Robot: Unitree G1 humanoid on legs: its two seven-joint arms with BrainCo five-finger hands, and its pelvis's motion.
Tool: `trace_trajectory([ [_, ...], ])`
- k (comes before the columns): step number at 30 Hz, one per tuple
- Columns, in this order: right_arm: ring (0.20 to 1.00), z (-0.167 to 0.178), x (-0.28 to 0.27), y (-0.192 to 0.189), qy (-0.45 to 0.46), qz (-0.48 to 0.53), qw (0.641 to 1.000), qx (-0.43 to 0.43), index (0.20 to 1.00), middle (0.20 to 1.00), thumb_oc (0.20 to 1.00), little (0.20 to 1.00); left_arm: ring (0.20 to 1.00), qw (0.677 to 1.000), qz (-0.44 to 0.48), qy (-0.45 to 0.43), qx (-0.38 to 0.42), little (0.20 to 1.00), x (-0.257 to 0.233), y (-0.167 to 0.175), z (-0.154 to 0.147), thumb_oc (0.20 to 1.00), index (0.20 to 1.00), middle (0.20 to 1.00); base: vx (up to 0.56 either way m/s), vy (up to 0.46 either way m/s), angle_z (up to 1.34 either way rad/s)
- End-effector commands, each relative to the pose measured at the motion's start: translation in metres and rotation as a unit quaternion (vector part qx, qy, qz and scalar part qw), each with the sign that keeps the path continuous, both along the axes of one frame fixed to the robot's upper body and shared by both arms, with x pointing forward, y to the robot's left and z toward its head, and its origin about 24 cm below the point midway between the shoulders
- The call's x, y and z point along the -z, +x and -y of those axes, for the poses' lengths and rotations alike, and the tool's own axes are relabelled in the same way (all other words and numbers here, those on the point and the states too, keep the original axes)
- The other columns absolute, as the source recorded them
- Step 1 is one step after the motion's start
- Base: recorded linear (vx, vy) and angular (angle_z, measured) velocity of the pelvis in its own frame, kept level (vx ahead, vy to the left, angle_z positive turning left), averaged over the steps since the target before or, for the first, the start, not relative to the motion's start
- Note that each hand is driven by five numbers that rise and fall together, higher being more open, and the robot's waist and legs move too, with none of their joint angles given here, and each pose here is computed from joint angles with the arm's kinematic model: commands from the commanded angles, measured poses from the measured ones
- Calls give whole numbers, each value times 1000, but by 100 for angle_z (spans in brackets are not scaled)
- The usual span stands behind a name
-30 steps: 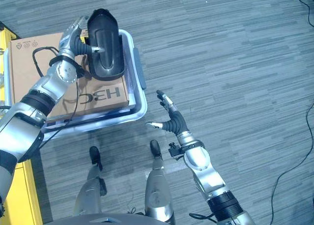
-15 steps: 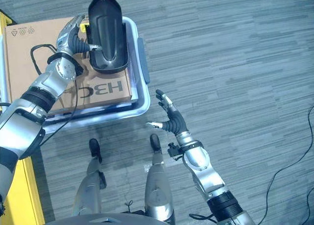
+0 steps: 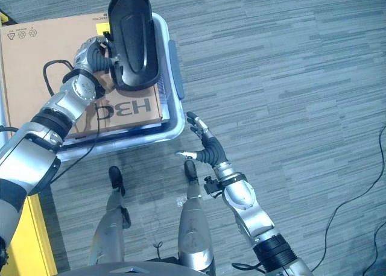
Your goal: Move parts from the plastic box to the shelf.
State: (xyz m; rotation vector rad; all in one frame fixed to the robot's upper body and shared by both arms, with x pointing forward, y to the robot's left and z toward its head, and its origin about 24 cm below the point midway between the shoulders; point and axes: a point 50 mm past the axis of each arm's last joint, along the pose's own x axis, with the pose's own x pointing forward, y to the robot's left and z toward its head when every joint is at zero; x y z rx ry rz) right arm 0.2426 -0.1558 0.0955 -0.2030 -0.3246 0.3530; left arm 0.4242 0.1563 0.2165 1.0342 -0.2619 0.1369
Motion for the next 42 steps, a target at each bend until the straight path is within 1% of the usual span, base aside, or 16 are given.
trace_trajectory([
  [1,1000,4,-17,-5,29,41,999,-4,1000,1000,1000,1000,200,999,-13,32,-22,200,-9,4,-4,200,200,200,0,0,0],
  [8,1000,4,-14,-6,23,36,999,-8,1000,1000,1000,1000,200,999,-20,39,-26,200,5,3,-3,200,200,200,0,0,0],
  [12,1000,5,-17,-7,27,46,999,-3,1000,1000,1000,1000,200,999,-3,24,-21,200,14,0,-3,200,200,200,0,0,0],
  [14,1000,7,-19,-7,28,52,998,3,1000,1000,1000,1000,200,999,28,13,-14,200,11,-3,-2,200,200,200,0,0,0],
  [18,1000,7,-23,-7,32,72,997,11,1000,1000,1000,1000,200,988,150,-25,41,200,-3,-22,11,200,200,200,18,4,5],
  [20,1000,7,-26,-6,29,82,996,13,1000,1000,1000,1000,200,985,166,-30,44,200,1,-28,7,200,200,200,16,13,7],
  [21,1000,6,-30,-6,25,95,995,14,1000,1000,1000,1000,200,980,190,-21,47,200,0,-34,6,200,200,200,88,24,8],
  [22,1000,4,-39,-5,4,129,991,21,1000,1000,1000,1000,200,972,230,-16,45,200,4,-47,1,200,200,200,88,24,5],
  [25,1000,4,-45,-4,9,145,989,26,1000,1000,1000,1000,200,967,249,8,47,200,9,-56,-2,200,200,200,92,19,7],
  [28,1000,2,-57,-2,22,171,985,30,1000,1000,1000,1000,200,960,269,61,47,200,14,-67,-6,200,200,200,103,27,6],
  [31,1000,2,-76,-6,29,223,973,46,1000,1000,1000,1000,200,953,273,127,43,200,25,-74,-10,200,200,200,104,26,5],
  [33,1000,1,-84,-9,41,243,968,55,1000,1000,1000,1000,200,948,277,150,44,200,30,-78,-9,200,200,200,79,21,8],
  [36,1000,0,-89,-14,59,250,965,56,1000,1000,1000,1000,200,945,274,175,47,200,37,-83,-8,200,200,200,74,28,2],
  [40,1000,0,-84,-18,69,231,969,58,1000,1000,1000,1000,200,945,271,180,40,200,43,-87,-10,200,200,200,65,21,0],
  [42,1000,2,-71,-17,85,196,974,78,1000,1000,1000,1000,200,943,282,172,36,200,45,-94,-10,200,200,200,27,13,1],
])
